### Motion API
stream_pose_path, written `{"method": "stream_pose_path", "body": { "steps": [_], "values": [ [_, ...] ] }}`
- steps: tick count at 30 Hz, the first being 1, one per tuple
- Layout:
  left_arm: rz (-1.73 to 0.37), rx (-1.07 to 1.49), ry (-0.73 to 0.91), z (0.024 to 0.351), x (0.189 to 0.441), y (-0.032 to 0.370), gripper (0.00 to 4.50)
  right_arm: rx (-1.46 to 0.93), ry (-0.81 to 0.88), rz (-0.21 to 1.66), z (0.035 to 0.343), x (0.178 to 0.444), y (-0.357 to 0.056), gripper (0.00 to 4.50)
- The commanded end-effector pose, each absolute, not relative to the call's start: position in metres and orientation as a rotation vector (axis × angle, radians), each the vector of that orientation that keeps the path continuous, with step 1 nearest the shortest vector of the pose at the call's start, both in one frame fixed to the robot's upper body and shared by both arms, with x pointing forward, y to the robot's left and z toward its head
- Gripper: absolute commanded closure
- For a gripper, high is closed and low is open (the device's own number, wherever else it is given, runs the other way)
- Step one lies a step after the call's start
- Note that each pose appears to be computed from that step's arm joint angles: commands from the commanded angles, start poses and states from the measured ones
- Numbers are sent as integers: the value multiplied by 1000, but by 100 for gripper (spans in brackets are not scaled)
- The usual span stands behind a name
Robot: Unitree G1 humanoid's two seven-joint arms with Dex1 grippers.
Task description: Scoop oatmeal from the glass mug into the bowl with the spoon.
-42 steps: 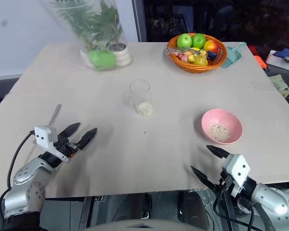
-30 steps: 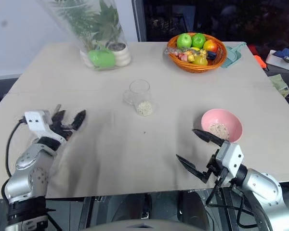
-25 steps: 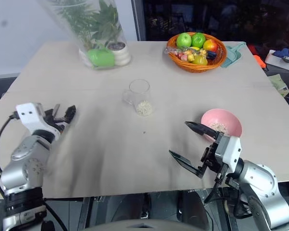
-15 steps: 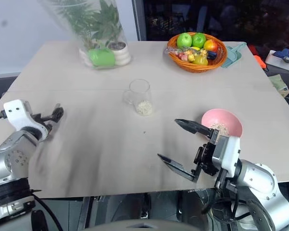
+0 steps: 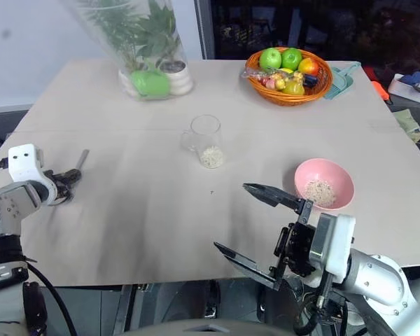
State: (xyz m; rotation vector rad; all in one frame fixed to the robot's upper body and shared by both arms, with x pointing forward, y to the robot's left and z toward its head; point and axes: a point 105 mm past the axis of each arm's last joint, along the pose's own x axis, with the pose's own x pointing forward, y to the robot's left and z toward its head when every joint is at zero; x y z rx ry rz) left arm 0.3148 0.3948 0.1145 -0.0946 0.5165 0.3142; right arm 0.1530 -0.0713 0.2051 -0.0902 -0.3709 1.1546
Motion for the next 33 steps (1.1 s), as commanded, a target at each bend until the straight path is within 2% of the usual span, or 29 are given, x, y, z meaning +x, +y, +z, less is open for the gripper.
{"method": "stream_pose_path", "body": {
  "steps": [1, 2, 3, 7, 10, 13, 15, 19, 21, 23, 26, 27, 30, 33],
  "values": [
    [275, -137, 591, 95, 309, 385, 366, -91, -395, 1192, 212, 141, -66, 0],
    [276, -141, 592, 95, 309, 385, 419, -89, -381, 1193, 211, 142, -66, 0],
    [277, -143, 591, 95, 309, 385, 448, -84, -366, 1186, 211, 144, -66, 0],
    [274, -172, 500, 107, 314, 382, 448, -80, -358, 1152, 213, 155, -69, 0],
    [221, -155, 246, 153, 328, 371, 448, -128, -343, 1060, 217, 174, -76, 0],
    [100, -124, -36, 213, 339, 337, 448, -108, -339, 1079, 233, 183, -72, 0],
    [-36, -106, -279, 256, 340, 304, 448, -172, -320, 1023, 246, 196, -71, 0],
    [-272, 11, -433, 294, 336, 243, 448, -150, -259, 1085, 270, 212, -61, 0],
    [-462, 132, -545, 316, 327, 200, 448, -63, -250, 1061, 291, 233, -55, 0],
    [-622, 276, -608, 323, 316, 165, 448, -27, -226, 1054, 303, 250, -49, 0],
    [-772, 440, -638, 314, 307, 137, 448, 66, -177, 1044, 316, 275, -43, 0],
    [-823, 489, -655, 311, 304, 128, 448, 130, -140, 1022, 317, 293, -46, 0],
    [-906, 563, -694, 309, 300, 117, 448, 228, -80, 985, 312, 333, -54, 0],
    [-942, 605, -715, 310, 299, 115, 448, 264, -75, 982, 313, 355, -60, 0]
  ]
}}
